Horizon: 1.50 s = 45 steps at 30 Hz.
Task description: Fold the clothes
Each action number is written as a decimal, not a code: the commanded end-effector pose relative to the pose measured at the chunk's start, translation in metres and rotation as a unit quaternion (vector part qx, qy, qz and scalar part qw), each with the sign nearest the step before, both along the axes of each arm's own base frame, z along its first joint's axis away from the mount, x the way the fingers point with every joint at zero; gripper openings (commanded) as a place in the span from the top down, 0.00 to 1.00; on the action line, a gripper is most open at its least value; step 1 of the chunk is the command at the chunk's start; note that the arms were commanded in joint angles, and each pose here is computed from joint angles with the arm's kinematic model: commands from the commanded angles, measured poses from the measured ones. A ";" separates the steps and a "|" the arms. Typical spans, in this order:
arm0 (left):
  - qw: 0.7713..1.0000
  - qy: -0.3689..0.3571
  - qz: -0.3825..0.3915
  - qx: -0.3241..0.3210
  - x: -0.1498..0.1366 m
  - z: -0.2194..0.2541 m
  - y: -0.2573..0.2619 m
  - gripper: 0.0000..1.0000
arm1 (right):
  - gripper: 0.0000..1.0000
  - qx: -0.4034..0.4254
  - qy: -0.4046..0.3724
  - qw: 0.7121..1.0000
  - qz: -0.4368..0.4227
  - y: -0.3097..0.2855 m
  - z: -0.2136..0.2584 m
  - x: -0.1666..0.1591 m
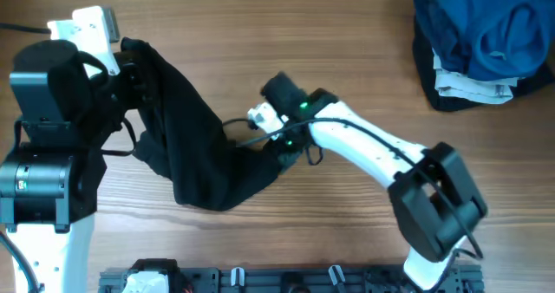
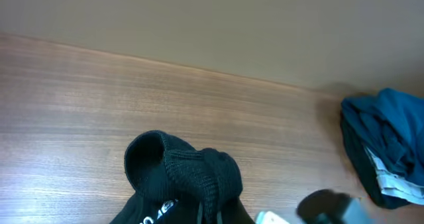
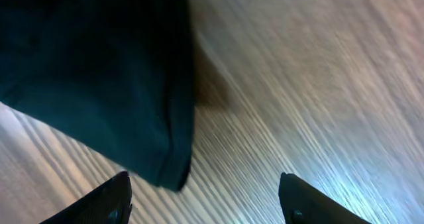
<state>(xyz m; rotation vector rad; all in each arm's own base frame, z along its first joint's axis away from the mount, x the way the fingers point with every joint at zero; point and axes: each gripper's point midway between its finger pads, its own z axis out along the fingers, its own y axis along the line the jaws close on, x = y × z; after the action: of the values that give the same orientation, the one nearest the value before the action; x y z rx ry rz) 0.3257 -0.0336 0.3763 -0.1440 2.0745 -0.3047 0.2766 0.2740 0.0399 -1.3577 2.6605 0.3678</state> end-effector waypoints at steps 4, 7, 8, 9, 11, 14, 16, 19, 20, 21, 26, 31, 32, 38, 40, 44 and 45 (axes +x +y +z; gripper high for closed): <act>1.000 -0.014 0.010 0.001 0.002 0.008 0.004 0.96 | 0.32 -0.037 0.016 0.999 0.032 0.006 -0.050 -0.007; 1.000 -0.012 0.010 0.000 0.003 0.007 0.004 0.96 | 0.42 -0.039 0.033 0.998 0.033 0.006 -0.057 -0.014; 1.000 -0.011 0.010 0.000 0.004 0.006 0.004 0.96 | 0.52 -0.034 0.042 0.998 0.033 0.008 -0.057 -0.018; 1.000 -0.008 0.010 0.000 0.005 0.005 0.004 0.96 | 0.71 -0.030 0.053 0.998 0.031 0.010 -0.056 -0.022; 1.000 -0.001 0.010 0.001 0.007 0.001 0.004 0.96 | 0.95 -0.031 0.085 0.996 0.006 0.010 -0.055 -0.034; 1.000 0.004 0.010 0.001 0.009 -0.002 0.004 0.96 | 0.96 -0.036 0.128 0.991 -0.026 0.004 -0.047 -0.049; 1.000 0.004 0.010 0.001 0.009 -0.002 0.003 0.96 | 0.96 -0.036 0.134 0.988 -0.064 -0.003 -0.029 -0.045; 1.000 0.004 0.010 0.001 0.009 -0.002 0.003 0.96 | 0.96 0.015 0.092 0.988 -0.123 -0.010 0.030 -0.014; 1.000 0.004 0.009 0.001 0.009 -0.002 0.003 0.96 | 0.96 0.030 0.079 0.987 -0.138 -0.013 0.045 -0.007; 1.000 0.004 0.009 0.000 0.009 -0.002 0.003 0.96 | 0.96 0.057 0.052 0.985 -0.155 -0.019 0.073 0.006; 1.000 0.004 -0.018 -0.003 0.007 -0.002 -0.013 0.96 | 0.95 0.155 -0.067 0.962 -0.214 -0.061 0.181 0.037; 0.998 0.005 -0.069 -0.008 0.001 -0.002 -0.044 0.96 | 0.96 0.161 -0.093 0.944 -0.272 -0.111 0.210 0.035; 0.997 0.004 -0.080 -0.007 -0.001 -0.001 -0.051 0.96 | 0.95 0.162 -0.098 0.940 -0.283 -0.121 0.215 0.034; 0.996 -0.041 -0.075 -0.003 -0.036 0.027 -0.046 0.96 | 0.95 0.184 -0.176 0.908 -0.332 -0.176 0.291 0.013; 0.995 -0.069 -0.074 -0.009 -0.059 0.043 -0.041 0.96 | 0.96 0.196 -0.197 0.902 -0.331 -0.180 0.316 -0.004; 0.990 -0.117 -0.077 -0.031 -0.111 0.067 -0.034 0.96 | 0.96 0.203 -0.209 0.893 -0.344 -0.189 0.345 -0.046; 0.989 -0.121 -0.080 -0.035 -0.121 0.068 -0.033 0.96 | 0.96 0.197 -0.214 0.887 -0.359 -0.195 0.348 -0.056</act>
<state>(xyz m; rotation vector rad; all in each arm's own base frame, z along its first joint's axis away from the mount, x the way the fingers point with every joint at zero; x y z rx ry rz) 0.2247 -0.0696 0.4330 0.0348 1.8853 -0.4395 0.2370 0.0885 0.3713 -0.3071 2.3498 0.4461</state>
